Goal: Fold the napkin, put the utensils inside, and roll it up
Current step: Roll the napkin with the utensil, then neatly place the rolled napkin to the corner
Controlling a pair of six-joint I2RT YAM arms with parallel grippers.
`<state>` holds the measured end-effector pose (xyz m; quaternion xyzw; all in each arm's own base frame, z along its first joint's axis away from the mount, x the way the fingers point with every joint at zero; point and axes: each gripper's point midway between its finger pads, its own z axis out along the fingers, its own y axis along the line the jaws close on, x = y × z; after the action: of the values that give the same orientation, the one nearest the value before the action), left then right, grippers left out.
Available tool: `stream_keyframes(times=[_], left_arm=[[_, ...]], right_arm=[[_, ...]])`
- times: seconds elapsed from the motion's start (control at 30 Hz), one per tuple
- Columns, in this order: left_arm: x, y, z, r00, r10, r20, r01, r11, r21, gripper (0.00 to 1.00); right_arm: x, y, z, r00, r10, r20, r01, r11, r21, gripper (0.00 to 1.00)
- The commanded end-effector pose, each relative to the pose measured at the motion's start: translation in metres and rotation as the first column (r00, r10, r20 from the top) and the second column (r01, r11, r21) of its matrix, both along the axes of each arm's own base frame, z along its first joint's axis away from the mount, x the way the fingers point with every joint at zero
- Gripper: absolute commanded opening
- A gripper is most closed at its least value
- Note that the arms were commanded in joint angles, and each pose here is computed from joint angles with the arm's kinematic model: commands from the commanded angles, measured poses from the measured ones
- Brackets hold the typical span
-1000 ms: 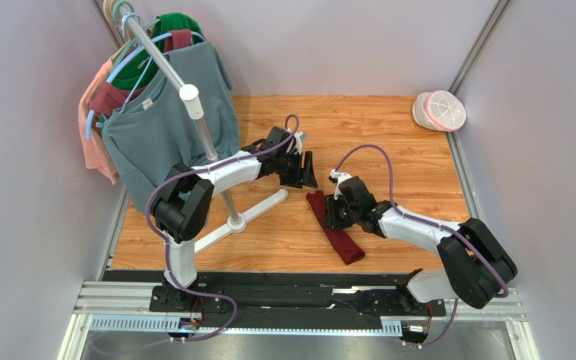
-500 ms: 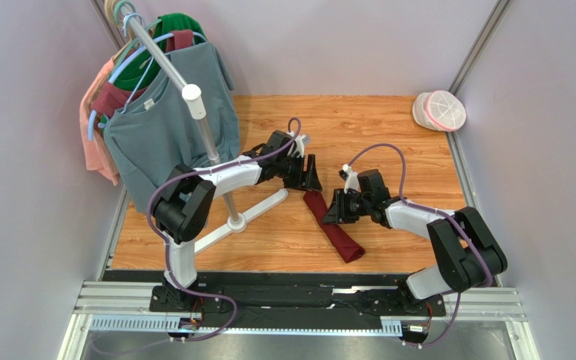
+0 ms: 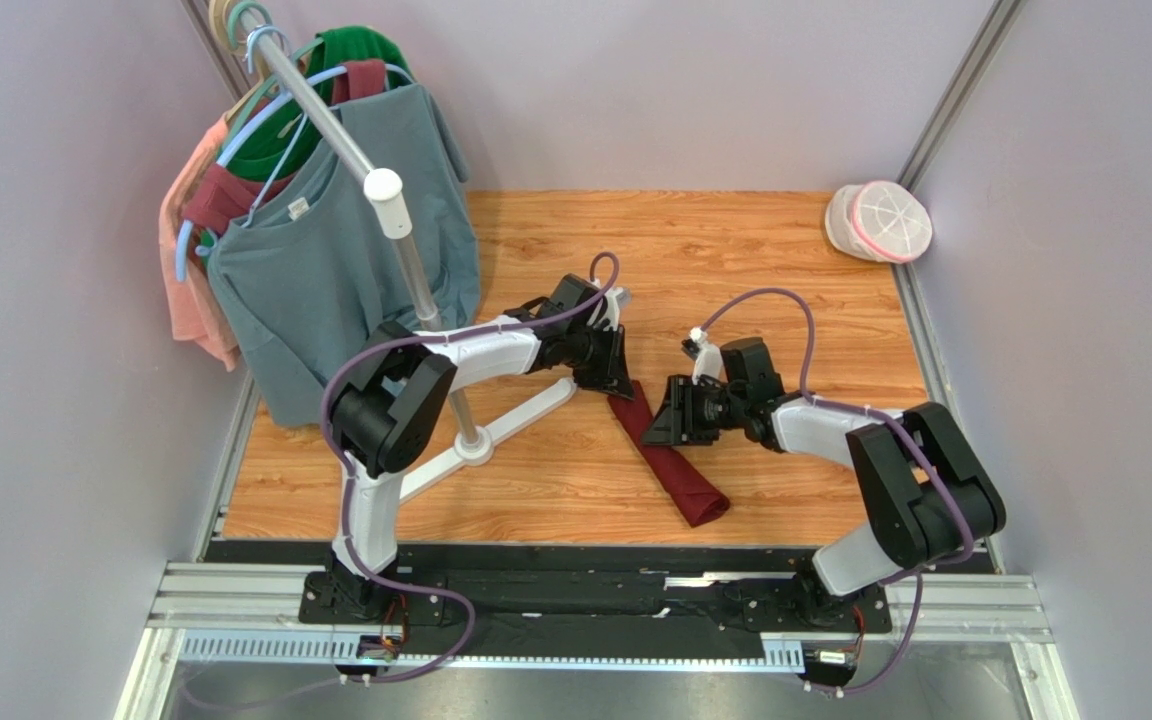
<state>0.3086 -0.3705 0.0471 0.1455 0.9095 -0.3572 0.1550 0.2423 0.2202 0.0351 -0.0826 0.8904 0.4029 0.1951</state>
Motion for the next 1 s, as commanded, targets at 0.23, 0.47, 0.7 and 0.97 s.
stream_keyframes(times=[0.23,0.47,0.7,0.97], left_arm=[[-0.002,-0.011,0.003,0.998,-0.048,-0.042,0.05,0.998,0.043,0.0],[0.001,-0.014,-0.001,0.996,-0.053,-0.07,0.057,0.997,0.055,0.0],[0.006,-0.015,0.0,0.995,-0.057,-0.077,0.061,0.997,0.056,0.0],[0.01,-0.013,0.002,0.995,-0.062,-0.075,0.066,0.996,0.053,0.0]], right_arm=[[0.009,-0.008,0.067,0.941,0.019,0.339,0.079,0.958,-0.275,0.6],[-0.004,-0.007,0.061,0.87,0.118,0.479,0.176,0.834,-0.523,0.6],[-0.012,0.004,0.041,0.862,0.196,0.468,0.161,0.769,-0.618,0.59],[-0.013,0.002,0.014,0.898,0.197,0.394,0.165,0.679,-0.716,0.57]])
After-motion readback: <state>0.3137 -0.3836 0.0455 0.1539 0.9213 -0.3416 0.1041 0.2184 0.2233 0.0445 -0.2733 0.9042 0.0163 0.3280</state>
